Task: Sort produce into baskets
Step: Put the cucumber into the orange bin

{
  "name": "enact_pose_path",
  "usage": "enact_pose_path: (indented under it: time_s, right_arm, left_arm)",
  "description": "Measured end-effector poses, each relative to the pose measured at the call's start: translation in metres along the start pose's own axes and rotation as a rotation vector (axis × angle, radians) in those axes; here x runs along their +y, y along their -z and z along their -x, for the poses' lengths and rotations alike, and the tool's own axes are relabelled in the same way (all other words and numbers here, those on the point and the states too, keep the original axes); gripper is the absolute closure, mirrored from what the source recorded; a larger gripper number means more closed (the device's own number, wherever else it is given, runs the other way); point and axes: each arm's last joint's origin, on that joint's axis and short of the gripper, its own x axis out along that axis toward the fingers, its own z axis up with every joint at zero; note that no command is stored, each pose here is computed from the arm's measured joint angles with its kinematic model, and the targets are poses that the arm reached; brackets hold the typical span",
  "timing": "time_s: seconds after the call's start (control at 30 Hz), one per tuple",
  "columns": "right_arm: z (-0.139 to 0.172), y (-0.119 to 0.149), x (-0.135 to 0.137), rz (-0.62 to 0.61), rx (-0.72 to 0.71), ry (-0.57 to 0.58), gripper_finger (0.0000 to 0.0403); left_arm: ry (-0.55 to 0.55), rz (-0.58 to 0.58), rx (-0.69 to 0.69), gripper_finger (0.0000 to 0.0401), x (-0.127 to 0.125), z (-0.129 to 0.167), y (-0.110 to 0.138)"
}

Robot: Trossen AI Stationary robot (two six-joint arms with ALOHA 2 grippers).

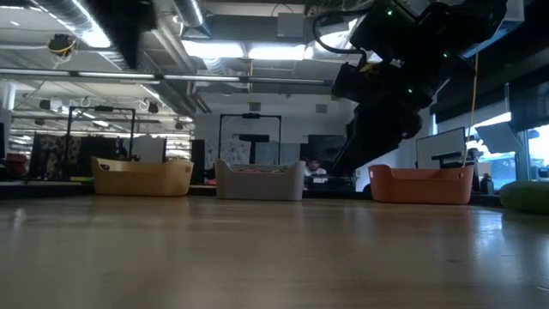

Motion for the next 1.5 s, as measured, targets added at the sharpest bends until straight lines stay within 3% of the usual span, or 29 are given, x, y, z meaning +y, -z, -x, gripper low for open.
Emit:
enact_pose_path:
  time_s: [0.2,0.67,0.93,1.37,1.5]
  right_arm:
    - [0.000,0.003,0.000,-0.025,0.031,0.004,0.0151]
    - [0.000,0.003,-0.001,-0.050,0.029,0.032,0.0151]
    - [0.000,0.003,-0.001,-0.051,0.026,0.033,0.0151]
    - [0.000,0.002,-0.002,-0.075,0.019,0.063,0.0151]
    - [0.000,0.002,-0.002,-0.077,0.019,0.056,0.0151]
  left_arm:
    - [0.023,0.171,0.167,0.0109,-0.022,0.005,0.033]
    - [-0.138,0.433,0.311,0.0109,-0.035,-0.005,0.090]
    - [-0.180,0.489,0.415,0.0109,-0.032,-0.016,0.108]
    - [-0.158,0.498,0.467,0.0109,-0.031,-0.031,0.120]
    - [-0.169,0.548,0.574,0.0109,-0.028,-0.038,0.129]
